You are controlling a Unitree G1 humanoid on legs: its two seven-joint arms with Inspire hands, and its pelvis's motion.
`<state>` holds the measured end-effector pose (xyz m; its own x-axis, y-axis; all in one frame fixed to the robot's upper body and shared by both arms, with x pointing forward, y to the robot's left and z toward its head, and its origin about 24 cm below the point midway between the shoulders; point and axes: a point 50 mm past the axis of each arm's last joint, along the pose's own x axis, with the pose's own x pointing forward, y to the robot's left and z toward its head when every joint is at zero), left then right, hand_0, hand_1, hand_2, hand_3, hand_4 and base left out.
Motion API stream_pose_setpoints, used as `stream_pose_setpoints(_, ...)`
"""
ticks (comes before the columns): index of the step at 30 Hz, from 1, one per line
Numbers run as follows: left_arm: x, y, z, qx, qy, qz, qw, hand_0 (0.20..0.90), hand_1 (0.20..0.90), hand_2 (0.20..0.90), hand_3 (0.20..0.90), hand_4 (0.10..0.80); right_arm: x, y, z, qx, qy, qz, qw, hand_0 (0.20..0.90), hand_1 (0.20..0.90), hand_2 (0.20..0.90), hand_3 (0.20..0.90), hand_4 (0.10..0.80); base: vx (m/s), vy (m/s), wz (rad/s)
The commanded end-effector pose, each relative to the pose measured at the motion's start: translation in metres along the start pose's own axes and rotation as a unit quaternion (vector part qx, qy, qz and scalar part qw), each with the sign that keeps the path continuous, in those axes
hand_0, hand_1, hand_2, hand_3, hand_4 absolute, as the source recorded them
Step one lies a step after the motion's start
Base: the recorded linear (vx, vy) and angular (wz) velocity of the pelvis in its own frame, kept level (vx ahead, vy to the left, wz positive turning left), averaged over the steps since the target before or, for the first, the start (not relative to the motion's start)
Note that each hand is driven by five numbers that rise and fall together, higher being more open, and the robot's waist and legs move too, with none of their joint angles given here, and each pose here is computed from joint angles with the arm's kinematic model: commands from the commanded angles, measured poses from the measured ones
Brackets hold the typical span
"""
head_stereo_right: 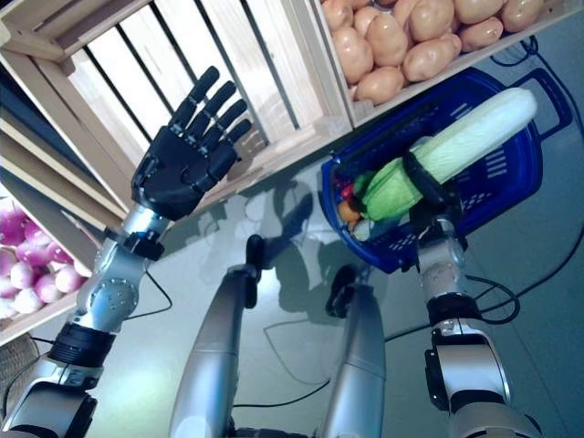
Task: Put vegetables into the basket
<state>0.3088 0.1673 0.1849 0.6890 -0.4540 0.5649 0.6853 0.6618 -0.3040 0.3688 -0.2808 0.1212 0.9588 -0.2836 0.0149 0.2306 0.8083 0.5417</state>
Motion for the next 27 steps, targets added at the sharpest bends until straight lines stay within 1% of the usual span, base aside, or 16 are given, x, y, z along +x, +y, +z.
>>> stream_pose_setpoints(1,0.030,-0.046,0.037,-0.014,-0.121,-0.116,0.986,0.900,0.900,0.900,0.900,0.800,0.011,0.034,0.042,-0.041,-0.075,0.020,0.996,0.300,0.300,0.300,0.300,0.400,0.000,0.000,0.00)
stream_pose_setpoints(3,0.032,-0.048,0.036,-0.019,-0.121,-0.114,0.986,0.900,0.900,0.900,0.900,0.800,0.012,0.039,0.034,-0.048,-0.058,0.010,0.997,0.300,0.300,0.300,0.300,0.400,0.039,-0.004,0.01)
stream_pose_setpoints(4,0.033,-0.048,0.035,-0.018,-0.121,-0.113,0.986,0.900,0.900,0.900,0.900,0.800,0.012,0.042,0.034,-0.045,-0.058,0.008,0.997,0.900,0.900,0.900,0.900,0.800,0.000,0.000,0.00)
stream_pose_setpoints(6,0.033,-0.049,0.036,-0.012,-0.127,-0.112,0.985,0.900,0.900,0.900,0.900,0.800,0.013,0.047,0.032,-0.026,-0.057,-0.004,0.998,0.900,0.900,0.900,0.900,0.800,-0.033,0.004,0.01)
stream_pose_setpoints(9,0.032,-0.049,0.037,-0.018,-0.140,-0.115,0.983,0.900,0.900,0.900,0.900,0.800,0.014,0.054,0.031,-0.033,-0.056,-0.010,0.998,0.900,0.900,0.900,0.900,0.800,0.013,0.011,0.04)
stream_pose_setpoints(14,0.032,-0.051,0.038,-0.017,-0.149,-0.113,0.982,0.900,0.900,0.900,0.900,0.800,0.016,0.055,0.033,-0.044,-0.063,-0.024,0.997,0.900,0.900,0.900,0.900,0.800,0.004,0.008,0.01)
stream_pose_setpoints(16,0.032,-0.054,0.041,-0.019,-0.164,-0.126,0.978,0.900,0.900,0.900,0.900,0.800,0.016,0.056,0.036,-0.045,-0.069,-0.028,0.996,0.900,0.900,0.900,0.900,0.800,-0.030,0.010,0.01)
stream_pose_setpoints(20,0.034,-0.060,0.041,-0.012,-0.168,-0.149,0.974,0.900,0.900,0.900,0.900,0.800,0.016,0.055,0.033,-0.062,-0.066,-0.034,0.995,0.900,0.900,0.900,0.900,0.800,0.000,0.010,-0.01)
stream_pose_setpoints(27,0.034,-0.060,0.037,-0.012,-0.155,-0.162,0.974,0.900,0.900,0.900,0.900,0.800,0.014,0.052,0.029,-0.117,-0.084,-0.065,0.987,0.900,0.900,0.900,0.900,0.800,-0.012,0.005,-0.01)
